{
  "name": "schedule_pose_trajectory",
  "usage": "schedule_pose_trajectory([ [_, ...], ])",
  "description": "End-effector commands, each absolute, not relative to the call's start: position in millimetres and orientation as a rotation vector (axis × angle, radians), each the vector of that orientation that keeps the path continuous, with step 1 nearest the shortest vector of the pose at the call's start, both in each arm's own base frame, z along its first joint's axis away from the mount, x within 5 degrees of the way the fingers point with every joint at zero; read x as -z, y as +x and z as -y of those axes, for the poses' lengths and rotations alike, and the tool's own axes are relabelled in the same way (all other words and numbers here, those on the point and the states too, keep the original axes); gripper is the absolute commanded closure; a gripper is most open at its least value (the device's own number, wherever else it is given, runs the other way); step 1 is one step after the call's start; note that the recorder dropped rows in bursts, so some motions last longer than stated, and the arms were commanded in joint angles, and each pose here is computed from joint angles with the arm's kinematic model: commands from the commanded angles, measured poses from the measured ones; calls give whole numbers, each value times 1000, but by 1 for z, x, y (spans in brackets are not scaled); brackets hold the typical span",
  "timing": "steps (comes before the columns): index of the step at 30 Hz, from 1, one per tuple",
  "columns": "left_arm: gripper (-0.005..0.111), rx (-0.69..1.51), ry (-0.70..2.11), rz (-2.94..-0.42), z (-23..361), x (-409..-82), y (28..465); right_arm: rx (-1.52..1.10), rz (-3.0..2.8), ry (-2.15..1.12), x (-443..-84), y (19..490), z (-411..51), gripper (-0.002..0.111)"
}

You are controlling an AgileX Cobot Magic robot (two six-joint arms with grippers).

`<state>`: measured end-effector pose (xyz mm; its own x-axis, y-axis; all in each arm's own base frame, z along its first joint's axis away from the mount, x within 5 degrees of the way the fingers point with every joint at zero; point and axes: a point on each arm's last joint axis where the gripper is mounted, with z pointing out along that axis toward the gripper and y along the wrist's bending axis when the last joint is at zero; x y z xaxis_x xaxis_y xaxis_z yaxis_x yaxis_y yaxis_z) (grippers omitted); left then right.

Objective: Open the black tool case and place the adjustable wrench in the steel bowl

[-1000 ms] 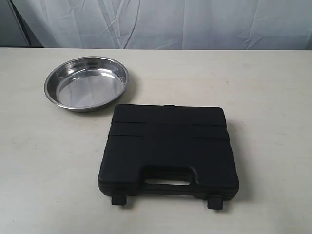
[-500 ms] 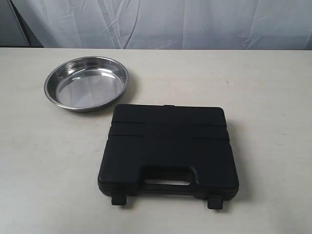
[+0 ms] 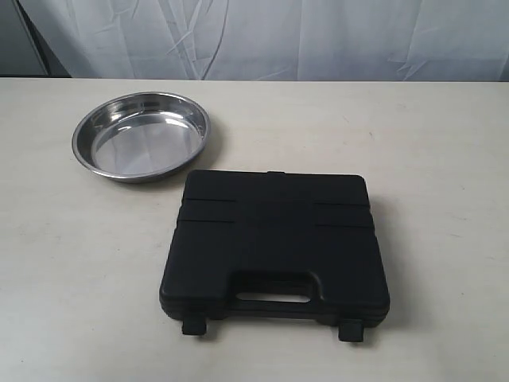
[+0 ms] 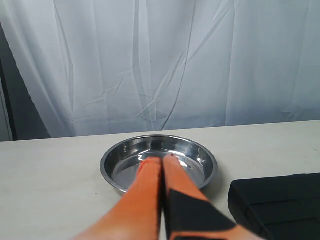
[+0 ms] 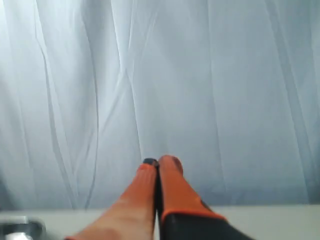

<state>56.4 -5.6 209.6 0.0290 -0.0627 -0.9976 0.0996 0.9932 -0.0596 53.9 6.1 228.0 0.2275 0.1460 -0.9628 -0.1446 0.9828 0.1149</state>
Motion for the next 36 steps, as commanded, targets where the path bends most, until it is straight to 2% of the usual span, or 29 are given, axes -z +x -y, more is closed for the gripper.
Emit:
schedule_pose_trajectory([
  [1,107,126,38,-1536,6,-208,56,-376,-977,202,-255,42,4,108],
  [4,107,126,38,-1536,6,-208,56,-759,-755,437,-265,34,12,108],
  [7,107,126,38,-1536,6,-208,56,-925,-727,536,-264,35,14,108],
  [11,107,126,38,-1536,6,-208,56,-973,-770,553,-276,34,11,108],
  [14,107,126,38,-1536,6,-208,56,-985,-694,519,-301,24,13,108],
  [21,107,126,38,-1534,6,-209,56,-679,-714,98,-388,11,-7,108],
  [25,107,126,38,-1534,6,-209,56,-375,-1039,-30,-417,62,-16,108],
  [28,107,126,38,-1534,6,-209,56,-184,-1371,-25,-419,116,-16,108],
  [31,107,126,38,-1534,6,-209,56,23,-1765,-101,-404,166,-26,108],
  [34,107,126,38,-1534,6,-209,56,66,-2187,-519,-382,203,-66,108],
  [36,107,126,38,-1534,6,-209,56,-21,-2358,-877,-361,219,-97,108],
])
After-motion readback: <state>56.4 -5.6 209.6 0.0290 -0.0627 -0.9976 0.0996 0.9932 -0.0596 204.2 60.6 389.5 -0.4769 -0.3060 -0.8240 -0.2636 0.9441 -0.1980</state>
